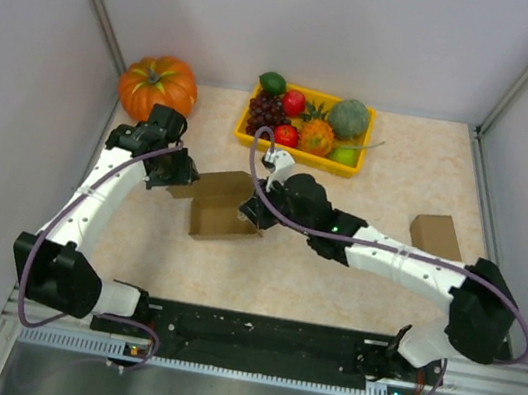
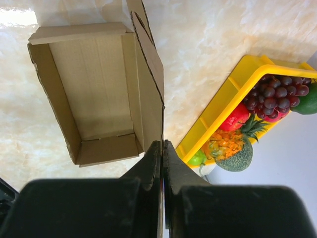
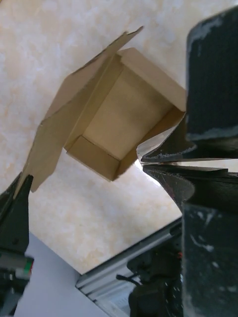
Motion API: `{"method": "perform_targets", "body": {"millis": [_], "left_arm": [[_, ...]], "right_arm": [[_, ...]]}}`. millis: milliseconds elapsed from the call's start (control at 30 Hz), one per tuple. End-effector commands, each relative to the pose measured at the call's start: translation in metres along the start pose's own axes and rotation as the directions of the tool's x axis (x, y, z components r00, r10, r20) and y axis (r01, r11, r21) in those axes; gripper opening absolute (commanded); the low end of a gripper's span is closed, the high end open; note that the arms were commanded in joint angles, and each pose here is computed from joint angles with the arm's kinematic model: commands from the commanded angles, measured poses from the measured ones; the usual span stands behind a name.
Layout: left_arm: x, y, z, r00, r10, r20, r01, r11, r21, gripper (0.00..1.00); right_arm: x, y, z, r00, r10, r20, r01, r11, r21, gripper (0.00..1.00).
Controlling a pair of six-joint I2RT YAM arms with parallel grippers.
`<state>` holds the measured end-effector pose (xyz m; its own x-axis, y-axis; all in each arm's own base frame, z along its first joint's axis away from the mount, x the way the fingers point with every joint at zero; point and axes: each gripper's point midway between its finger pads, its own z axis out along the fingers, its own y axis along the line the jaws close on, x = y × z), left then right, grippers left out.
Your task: Fold the paper box
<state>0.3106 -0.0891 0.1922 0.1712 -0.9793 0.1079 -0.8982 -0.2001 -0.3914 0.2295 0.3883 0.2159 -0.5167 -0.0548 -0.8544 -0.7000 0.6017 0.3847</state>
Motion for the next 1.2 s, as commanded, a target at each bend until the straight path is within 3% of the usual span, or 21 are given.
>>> {"method": "perform_targets", "body": {"millis": [0, 33, 67, 100, 233, 267, 300, 400, 467, 600, 700, 1033, 1167], "left_arm": [[0.003, 0.001, -0.012, 0.999, -0.036, -0.020, 0.036, 0.999, -0.022, 0.00], [0.004, 0.001, -0.012, 0.999, -0.039, -0.021, 0.039, 0.999, -0.024, 0.00], [0.005, 0.004, -0.011, 0.999, -0.042, -0.026, 0.041, 0.998, -0.040, 0.00], [0.005, 0.003, -0.012, 0.999, -0.038, -0.026, 0.037, 0.999, -0.040, 0.00], [0.009, 0.011, -0.007, 0.999, -0.010, -0.041, 0.006, 0.995, -0.095, 0.00], [0.010, 0.011, -0.006, 0.999, 0.000, -0.044, -0.004, 0.995, -0.102, 0.00], [0.010, 0.012, -0.007, 0.999, 0.010, -0.043, -0.015, 0.994, -0.112, 0.00], [0.009, 0.018, -0.004, 0.998, 0.060, -0.031, -0.064, 0.985, -0.162, 0.00], [0.009, 0.021, -0.001, 0.996, 0.086, -0.034, -0.091, 0.978, -0.189, 0.00], [0.015, 0.022, 0.002, 0.992, 0.103, -0.066, -0.114, 0.975, -0.191, 0.00], [0.015, 0.019, -0.001, 0.991, 0.115, -0.064, -0.125, 0.977, -0.174, 0.00], [0.011, 0.011, -0.008, 0.993, 0.109, -0.038, -0.113, 0.985, -0.129, 0.00], [0.014, 0.012, -0.009, 0.991, 0.119, -0.053, -0.125, 0.983, -0.133, 0.00]], "right_arm": [[-0.021, 0.000, 0.040, 0.995, -0.038, 0.090, 0.037, 0.999, 0.015, 0.13], [-0.013, -0.010, 0.049, 0.996, -0.048, 0.081, 0.044, 0.998, 0.045, 0.24], [-0.011, -0.016, 0.051, 0.995, -0.066, 0.078, 0.061, 0.996, 0.069, 0.47], [-0.011, -0.026, 0.050, 0.993, -0.089, 0.075, 0.080, 0.989, 0.122, 0.56], [-0.020, -0.029, 0.006, 0.964, -0.264, 0.034, 0.259, 0.960, 0.110, 0.68], [-0.033, -0.032, -0.012, 0.953, -0.300, 0.052, 0.294, 0.952, 0.089, 0.70], [-0.020, -0.040, -0.021, 0.934, -0.356, -0.035, 0.357, 0.932, 0.062, 0.70], [-0.034, -0.068, -0.027, 0.927, -0.368, -0.070, 0.372, 0.927, 0.045, 0.70], [-0.052, -0.069, -0.021, 0.905, -0.422, -0.049, 0.424, 0.905, 0.036, 0.70], [-0.040, -0.051, 0.016, 0.898, -0.434, -0.075, 0.418, 0.894, -0.162, 0.70], [-0.042, -0.048, 0.029, 0.888, -0.456, -0.054, 0.438, 0.877, -0.199, 0.70], [-0.034, -0.047, -0.003, 0.890, -0.454, 0.033, 0.455, 0.881, -0.128, 0.77], [-0.028, -0.048, 0.011, 0.884, -0.466, 0.035, 0.466, 0.874, -0.137, 0.78]]}}
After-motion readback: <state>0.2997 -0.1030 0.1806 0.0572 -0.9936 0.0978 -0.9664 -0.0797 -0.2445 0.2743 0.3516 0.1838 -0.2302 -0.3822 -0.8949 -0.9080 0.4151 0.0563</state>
